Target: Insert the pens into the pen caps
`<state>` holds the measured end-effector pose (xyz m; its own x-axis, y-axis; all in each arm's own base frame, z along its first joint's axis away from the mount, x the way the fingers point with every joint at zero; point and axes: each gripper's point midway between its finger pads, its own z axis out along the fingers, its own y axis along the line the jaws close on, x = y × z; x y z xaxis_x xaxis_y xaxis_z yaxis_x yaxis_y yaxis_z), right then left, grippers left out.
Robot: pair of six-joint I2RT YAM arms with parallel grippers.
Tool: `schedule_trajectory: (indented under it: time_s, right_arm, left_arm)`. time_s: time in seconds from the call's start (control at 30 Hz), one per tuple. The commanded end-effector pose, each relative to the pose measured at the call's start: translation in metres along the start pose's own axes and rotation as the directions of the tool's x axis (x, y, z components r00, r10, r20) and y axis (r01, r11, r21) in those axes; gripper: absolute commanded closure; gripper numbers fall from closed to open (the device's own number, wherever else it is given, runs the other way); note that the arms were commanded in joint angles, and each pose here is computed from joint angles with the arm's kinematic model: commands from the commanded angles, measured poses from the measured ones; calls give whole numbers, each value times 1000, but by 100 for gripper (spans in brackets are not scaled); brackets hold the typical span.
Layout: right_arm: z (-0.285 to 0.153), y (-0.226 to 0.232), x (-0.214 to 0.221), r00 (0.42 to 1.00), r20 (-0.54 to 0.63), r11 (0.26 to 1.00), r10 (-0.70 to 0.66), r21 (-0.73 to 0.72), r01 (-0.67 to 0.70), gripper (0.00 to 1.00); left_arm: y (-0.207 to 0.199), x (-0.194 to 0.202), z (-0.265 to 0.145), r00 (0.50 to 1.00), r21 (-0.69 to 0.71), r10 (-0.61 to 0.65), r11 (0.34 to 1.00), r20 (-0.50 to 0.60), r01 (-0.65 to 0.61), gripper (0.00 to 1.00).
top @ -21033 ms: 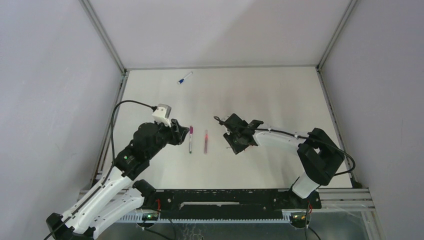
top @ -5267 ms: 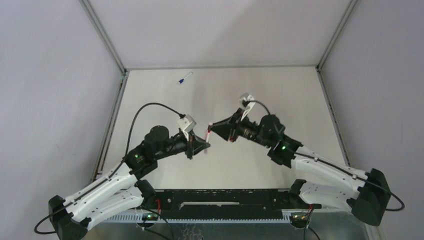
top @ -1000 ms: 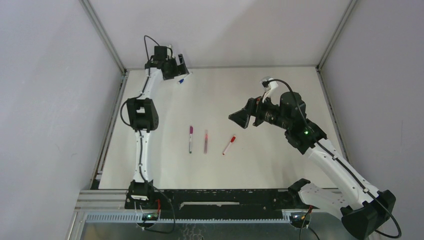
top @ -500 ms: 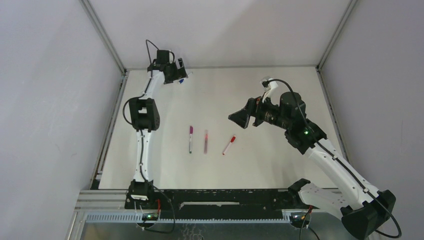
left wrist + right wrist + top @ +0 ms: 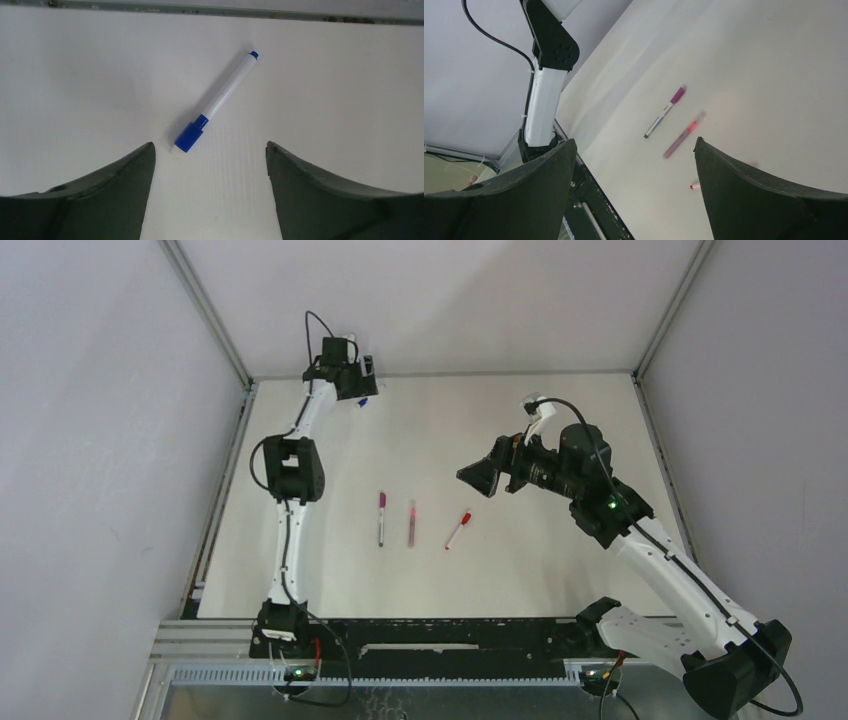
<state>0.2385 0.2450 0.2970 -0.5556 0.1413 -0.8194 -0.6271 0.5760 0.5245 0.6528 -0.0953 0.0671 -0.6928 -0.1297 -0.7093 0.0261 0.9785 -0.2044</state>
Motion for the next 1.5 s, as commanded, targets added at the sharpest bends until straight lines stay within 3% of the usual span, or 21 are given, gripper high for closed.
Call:
schedule_trajectory:
  time_s: [0.0,0.1,0.2,0.37,0.4,0.47,0.6,0.73,0.83,0.9,0.93,1.13,1.33,1.47]
  right_arm:
    - [-3,17,-18,999,45,999,-22,-46,24,6]
    - [-3,18,-18,999,44,998,-19,-52,21,6]
    - [-4,20,-18,999,44,998,-19,-58,22,6]
    - [-9,20,-18,998,50,998,-34,-44,36,7]
    - [-10,19,-18,998,53,999,-42,-33,44,7]
    - [-14,15,-20,995,68,998,-66,2,66,6]
    - [-22,6,-29,987,113,992,-113,74,105,3]
    - [-34,-2,-39,979,165,984,-119,149,94,0]
    - [-45,-17,-36,982,175,972,-63,234,21,0]
    - [-51,-29,-27,987,158,954,-28,300,-20,0]
    - [-55,-35,-22,989,146,943,-12,331,-37,0]
    - [-79,-70,10,991,134,868,14,490,-79,0]
    - [-91,-73,24,988,155,865,23,492,-98,0]
    - [-91,-74,30,992,129,868,14,491,-76,1]
  left_arm:
    - [7,-34,-26,998,1,-31,1000,56,31,35]
    - [5,-21,-22,998,37,-56,998,8,56,74]
    - [4,-19,-26,999,32,-43,999,9,43,97]
    - [-5,-28,-51,997,19,16,1000,70,-17,100]
    - [-10,-34,-62,995,18,33,999,92,-35,96]
    - [-20,-42,-88,988,15,76,997,134,-79,75]
    - [-36,-62,-160,953,-45,147,989,265,-140,57]
    - [-43,-47,-212,944,-39,125,992,305,-118,45]
    - [-51,-31,-252,924,-10,101,994,369,-105,25]
    - [-53,-16,-277,912,-13,102,994,397,-106,5]
    - [-54,-9,-290,905,-17,105,994,412,-107,1]
    - [-58,53,-356,856,56,56,994,515,-99,0]
    - [-41,115,-382,835,116,-22,992,550,-50,0]
    - [-36,128,-396,806,147,-72,989,588,-20,0]
